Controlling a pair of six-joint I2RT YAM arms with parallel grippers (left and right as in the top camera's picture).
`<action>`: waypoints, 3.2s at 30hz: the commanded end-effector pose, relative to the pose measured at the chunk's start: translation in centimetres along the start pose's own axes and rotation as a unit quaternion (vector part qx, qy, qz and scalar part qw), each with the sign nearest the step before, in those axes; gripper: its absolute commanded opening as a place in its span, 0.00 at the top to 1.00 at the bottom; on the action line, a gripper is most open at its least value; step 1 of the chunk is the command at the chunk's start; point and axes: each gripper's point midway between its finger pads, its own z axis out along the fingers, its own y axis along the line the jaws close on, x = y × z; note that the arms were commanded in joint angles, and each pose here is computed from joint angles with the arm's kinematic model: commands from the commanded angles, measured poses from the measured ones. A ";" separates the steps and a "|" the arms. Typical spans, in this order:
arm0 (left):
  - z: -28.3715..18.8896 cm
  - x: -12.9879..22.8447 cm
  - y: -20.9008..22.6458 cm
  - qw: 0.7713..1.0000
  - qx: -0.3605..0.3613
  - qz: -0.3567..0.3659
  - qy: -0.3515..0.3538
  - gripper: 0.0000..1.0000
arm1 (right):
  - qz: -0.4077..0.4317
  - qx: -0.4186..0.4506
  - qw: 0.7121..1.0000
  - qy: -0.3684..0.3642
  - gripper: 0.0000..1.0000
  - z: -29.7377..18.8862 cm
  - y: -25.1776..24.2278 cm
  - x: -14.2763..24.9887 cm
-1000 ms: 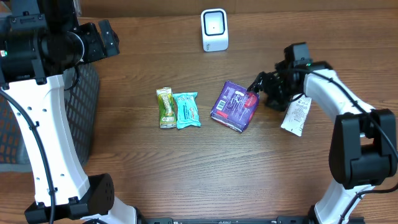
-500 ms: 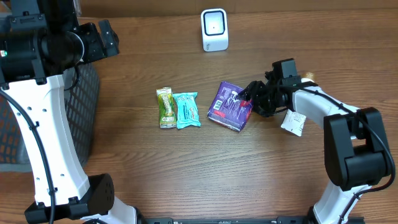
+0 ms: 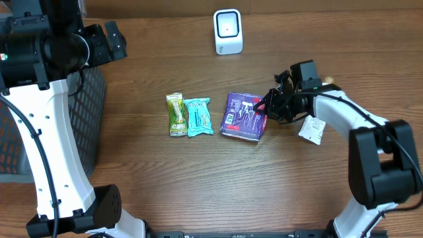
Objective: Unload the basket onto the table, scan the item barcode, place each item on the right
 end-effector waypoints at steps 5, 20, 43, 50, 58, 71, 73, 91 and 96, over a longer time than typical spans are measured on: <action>-0.3 -0.4 -0.3 1.000 0.007 0.011 -0.009 0.00 | -0.183 -0.011 0.980 -0.071 0.87 -8.2 8.1 -2.9; -0.3 -0.4 -0.3 1.000 0.007 0.011 -0.009 0.00 | -0.237 -0.008 0.966 -0.101 0.89 -15.5 14.7 -3.8; -0.3 -0.4 -0.3 1.000 0.007 0.011 -0.009 0.00 | -0.264 -0.047 0.954 -0.137 0.90 -19.7 19.7 -4.0; -0.3 -0.4 -0.3 1.000 0.007 0.011 -0.009 0.00 | -0.264 0.019 0.953 -0.145 0.90 -18.6 18.6 -4.0; -0.3 -0.4 -0.3 1.000 0.007 0.011 -0.009 0.01 | -0.271 -0.013 0.953 -0.136 0.90 -19.2 20.0 -3.1; -0.3 -0.4 -0.3 1.000 0.007 0.011 -0.008 0.00 | -0.274 0.030 0.949 -0.152 0.90 -19.8 19.8 -3.4; -0.3 -0.4 -0.3 1.000 0.007 0.011 -0.009 0.01 | -0.275 0.029 0.950 -0.148 0.90 -19.6 19.9 -3.2; -0.3 -0.4 -0.3 1.000 0.007 0.011 -0.009 0.00 | -0.276 0.364 0.821 -0.341 0.96 -19.6 17.3 -10.2; -0.3 -0.4 -0.3 1.000 0.007 0.011 -0.009 0.01 | -0.267 0.494 0.705 -0.433 0.96 -19.7 17.0 -15.1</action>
